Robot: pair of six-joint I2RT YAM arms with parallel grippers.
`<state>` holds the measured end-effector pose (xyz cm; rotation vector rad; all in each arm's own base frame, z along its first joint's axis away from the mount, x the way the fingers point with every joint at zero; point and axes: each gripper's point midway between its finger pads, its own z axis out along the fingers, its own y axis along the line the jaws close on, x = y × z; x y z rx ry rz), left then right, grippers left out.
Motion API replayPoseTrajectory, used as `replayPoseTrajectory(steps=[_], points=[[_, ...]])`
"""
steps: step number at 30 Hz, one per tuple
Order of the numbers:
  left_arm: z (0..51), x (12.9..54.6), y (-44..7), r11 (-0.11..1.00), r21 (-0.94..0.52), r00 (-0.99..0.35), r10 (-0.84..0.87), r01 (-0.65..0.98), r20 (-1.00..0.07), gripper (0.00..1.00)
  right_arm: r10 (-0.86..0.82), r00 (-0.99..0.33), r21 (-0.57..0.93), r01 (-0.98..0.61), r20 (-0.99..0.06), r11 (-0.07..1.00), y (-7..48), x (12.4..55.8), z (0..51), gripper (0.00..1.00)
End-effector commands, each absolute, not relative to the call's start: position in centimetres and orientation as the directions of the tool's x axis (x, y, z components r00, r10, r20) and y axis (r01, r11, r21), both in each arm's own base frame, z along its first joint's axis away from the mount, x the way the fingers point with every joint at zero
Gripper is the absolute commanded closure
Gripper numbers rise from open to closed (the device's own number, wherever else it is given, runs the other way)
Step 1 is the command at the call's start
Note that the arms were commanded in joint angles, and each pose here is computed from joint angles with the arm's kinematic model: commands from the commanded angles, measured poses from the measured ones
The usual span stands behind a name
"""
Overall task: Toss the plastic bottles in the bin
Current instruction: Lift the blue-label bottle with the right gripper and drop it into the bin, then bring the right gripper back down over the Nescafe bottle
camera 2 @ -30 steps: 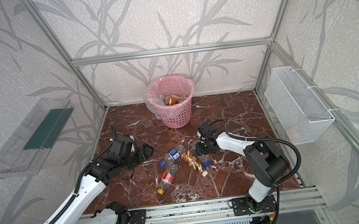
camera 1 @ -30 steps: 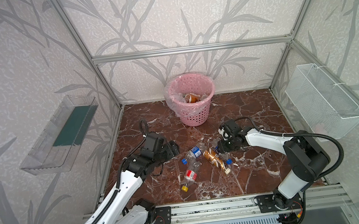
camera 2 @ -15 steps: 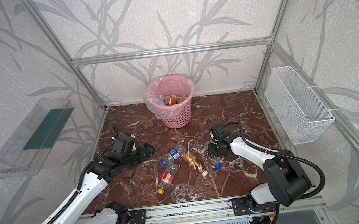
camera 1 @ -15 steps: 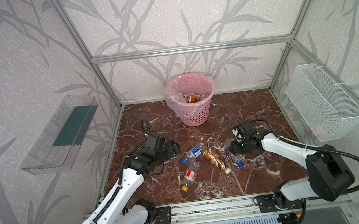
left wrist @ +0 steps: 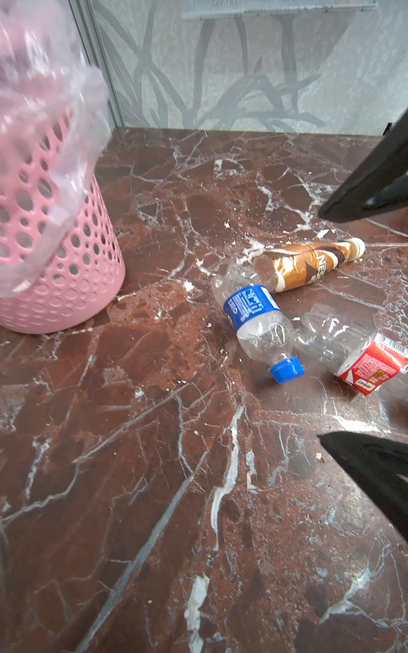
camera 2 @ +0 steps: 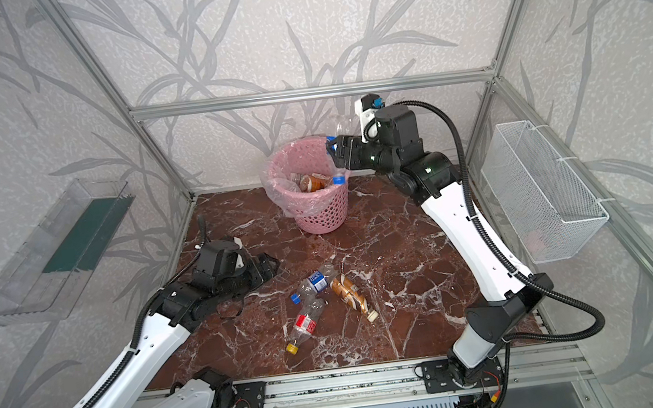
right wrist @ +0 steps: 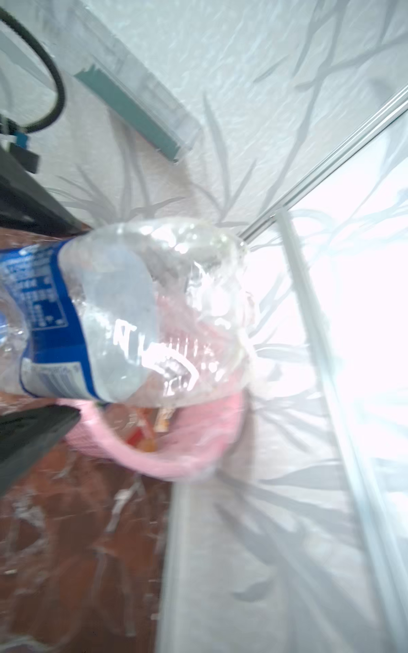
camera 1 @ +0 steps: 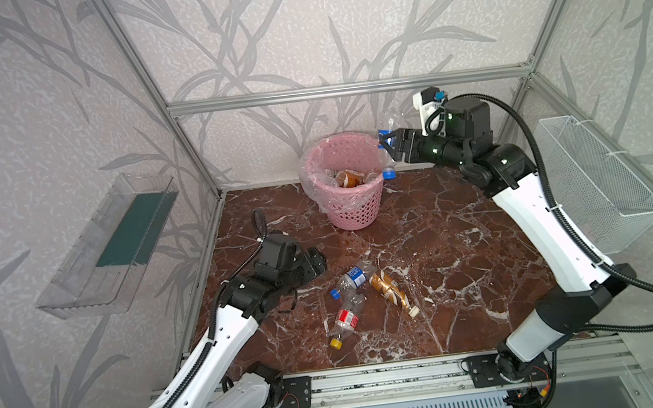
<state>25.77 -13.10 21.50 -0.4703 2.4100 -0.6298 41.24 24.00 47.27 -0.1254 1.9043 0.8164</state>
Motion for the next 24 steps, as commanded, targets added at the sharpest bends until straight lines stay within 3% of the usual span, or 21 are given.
replayPoseTrajectory(steps=[1, 5, 8, 16, 24], points=[[22.6, 25.4, -12.2, 0.836, -0.517, -0.742, -0.464, -0.186, -0.483, 0.08, 0.188, -0.710, 0.471, -0.224, -0.679, 0.853, 22.9, 42.4, 37.3, 0.13], [21.8, 24.6, -11.4, 0.836, -0.510, -0.734, -0.473, -0.201, -0.487, 0.08, 0.236, -0.659, 0.465, -0.194, -0.714, 0.864, 19.9, 39.5, 35.3, 0.10], [20.6, 24.3, -11.2, 0.837, -0.504, -0.743, -0.475, -0.214, -0.472, 0.08, 0.199, -0.702, 0.433, -0.170, -0.683, 0.885, 18.0, 36.2, 31.6, 0.10], [18.8, 24.4, -11.5, 0.833, -0.504, -0.760, -0.475, -0.226, -0.444, 0.08, 0.113, -0.868, 0.402, -0.106, -0.484, 0.910, 15.5, 28.0, 18.6, 0.15], [18.6, 24.5, -11.7, 0.831, -0.508, -0.767, -0.473, -0.225, -0.434, 0.09, 0.052, -0.906, 0.431, -0.148, -0.420, 0.890, 17.0, 25.1, 15.1, 0.19]])
